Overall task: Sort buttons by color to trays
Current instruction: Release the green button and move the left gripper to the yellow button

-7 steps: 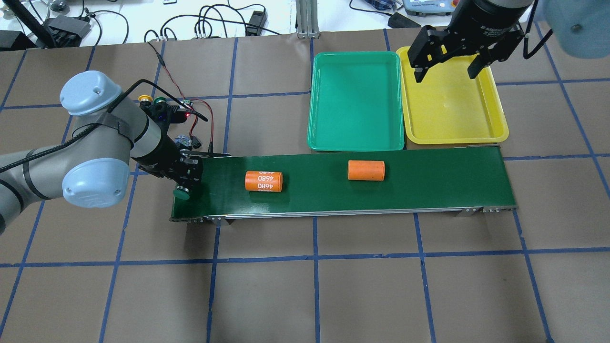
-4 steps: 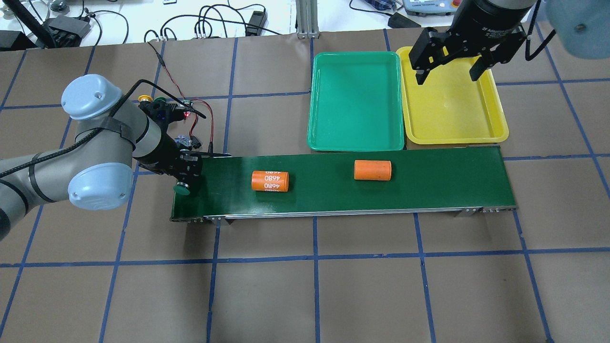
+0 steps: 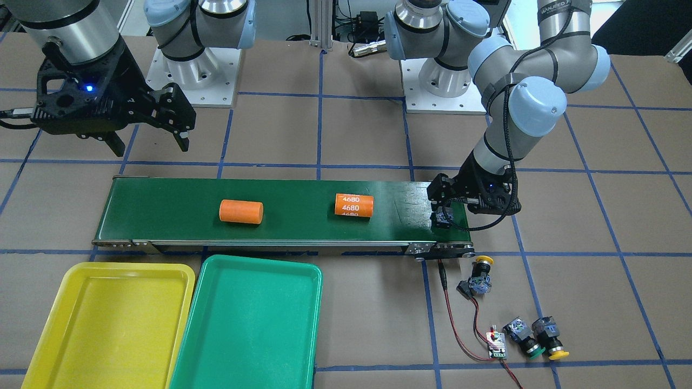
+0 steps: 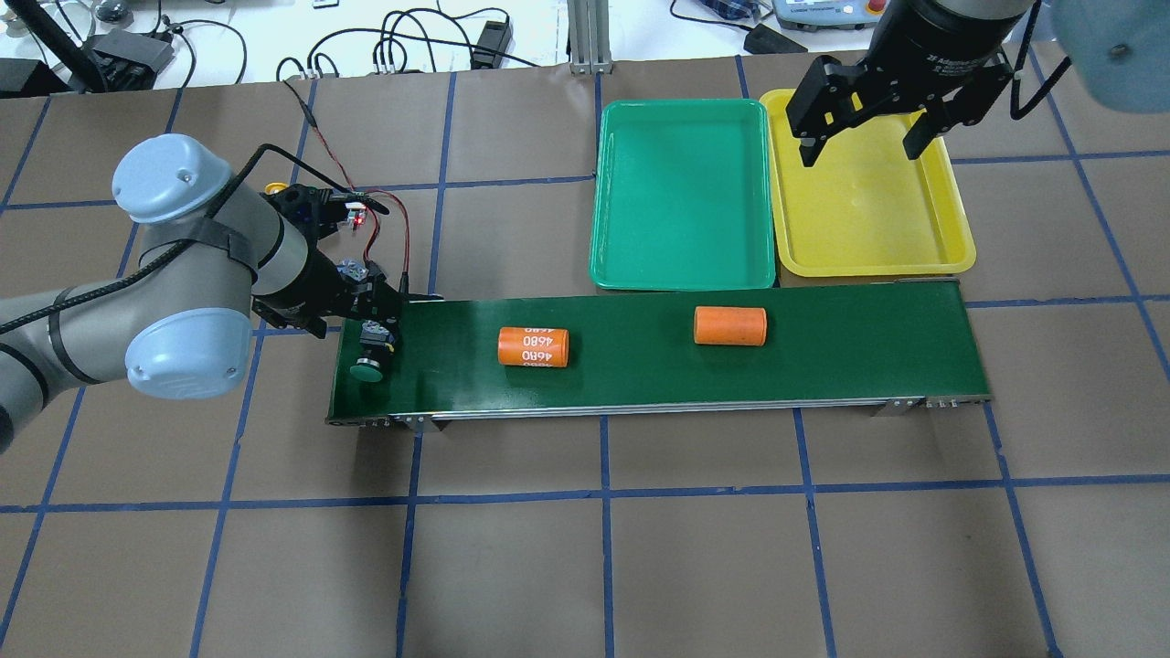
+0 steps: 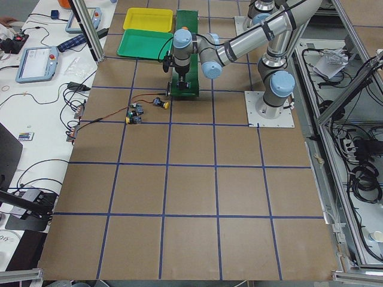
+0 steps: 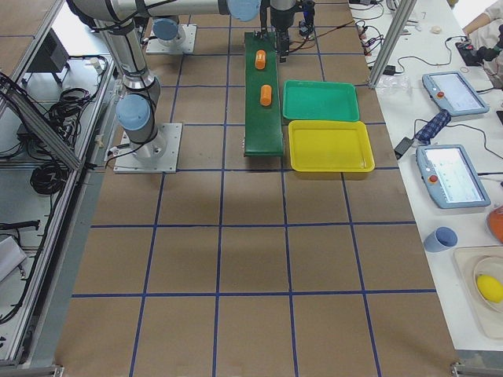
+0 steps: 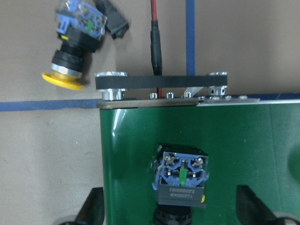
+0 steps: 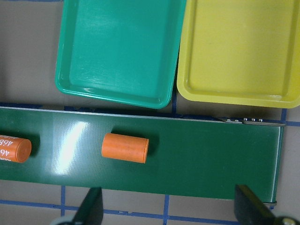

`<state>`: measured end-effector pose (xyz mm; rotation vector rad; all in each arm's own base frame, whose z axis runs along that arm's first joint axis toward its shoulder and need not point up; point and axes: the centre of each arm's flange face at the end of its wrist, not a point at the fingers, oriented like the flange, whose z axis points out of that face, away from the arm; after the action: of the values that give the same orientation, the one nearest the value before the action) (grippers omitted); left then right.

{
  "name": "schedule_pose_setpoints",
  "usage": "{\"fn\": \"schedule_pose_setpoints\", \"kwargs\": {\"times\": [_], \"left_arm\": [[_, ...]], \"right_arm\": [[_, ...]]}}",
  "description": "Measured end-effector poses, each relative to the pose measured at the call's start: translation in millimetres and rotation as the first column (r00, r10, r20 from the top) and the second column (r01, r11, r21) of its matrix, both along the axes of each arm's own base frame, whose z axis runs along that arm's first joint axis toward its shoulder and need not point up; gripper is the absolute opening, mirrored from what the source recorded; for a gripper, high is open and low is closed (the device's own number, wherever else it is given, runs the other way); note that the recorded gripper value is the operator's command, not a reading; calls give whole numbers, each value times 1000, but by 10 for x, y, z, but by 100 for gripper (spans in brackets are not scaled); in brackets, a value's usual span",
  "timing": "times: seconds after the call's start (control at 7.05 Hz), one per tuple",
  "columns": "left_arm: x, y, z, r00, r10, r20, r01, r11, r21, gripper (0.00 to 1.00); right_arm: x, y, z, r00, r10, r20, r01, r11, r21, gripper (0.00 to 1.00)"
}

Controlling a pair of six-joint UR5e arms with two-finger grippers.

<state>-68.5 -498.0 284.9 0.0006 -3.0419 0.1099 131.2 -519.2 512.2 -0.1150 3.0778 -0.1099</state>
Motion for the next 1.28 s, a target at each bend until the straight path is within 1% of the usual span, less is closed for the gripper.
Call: {"fn": "schedule_pose_setpoints", "kwargs": {"times": [0.14, 0.28, 0.57, 0.71, 0.85, 0.99, 1.14, 1.28], "left_arm": [[130, -156, 205, 1000, 4, 17, -3, 999, -41, 100], [371, -377, 362, 999, 9, 46, -6, 998, -70, 100], [865, -778, 470, 996, 43, 79, -35, 995, -96, 100], [1108, -940, 384, 994, 69, 81, -62, 994, -91, 100], [1356, -1090, 217, 992, 99, 77, -93, 993, -72, 100], [1547, -1213, -15, 990, 121, 68, -118, 992, -43, 100], [1662, -1320, -274, 989, 136, 60, -135, 990, -32, 100], [1730, -1436, -491, 987, 148, 63, -144, 988, -65, 100]], "right_arm": [[-2, -1, -2, 1000, 1, 0, -1, 1000, 1, 100], [-7, 0, -3, 1000, 1, -2, -1, 1000, 2, 100], [-24, 4, -3, 1000, -1, -3, 1, 1000, 4, 100], [-30, 4, -2, 1000, -2, -3, 2, 1000, 4, 100], [-32, 4, -3, 1000, -2, -3, 2, 1000, 4, 100], [-33, 5, -1, 1000, -2, -2, 2, 1000, 3, 100], [-33, 6, 0, 1000, -1, -2, 1, 1000, 3, 100], [-34, 6, 1, 1000, 0, -2, 0, 1000, 3, 100]]}}
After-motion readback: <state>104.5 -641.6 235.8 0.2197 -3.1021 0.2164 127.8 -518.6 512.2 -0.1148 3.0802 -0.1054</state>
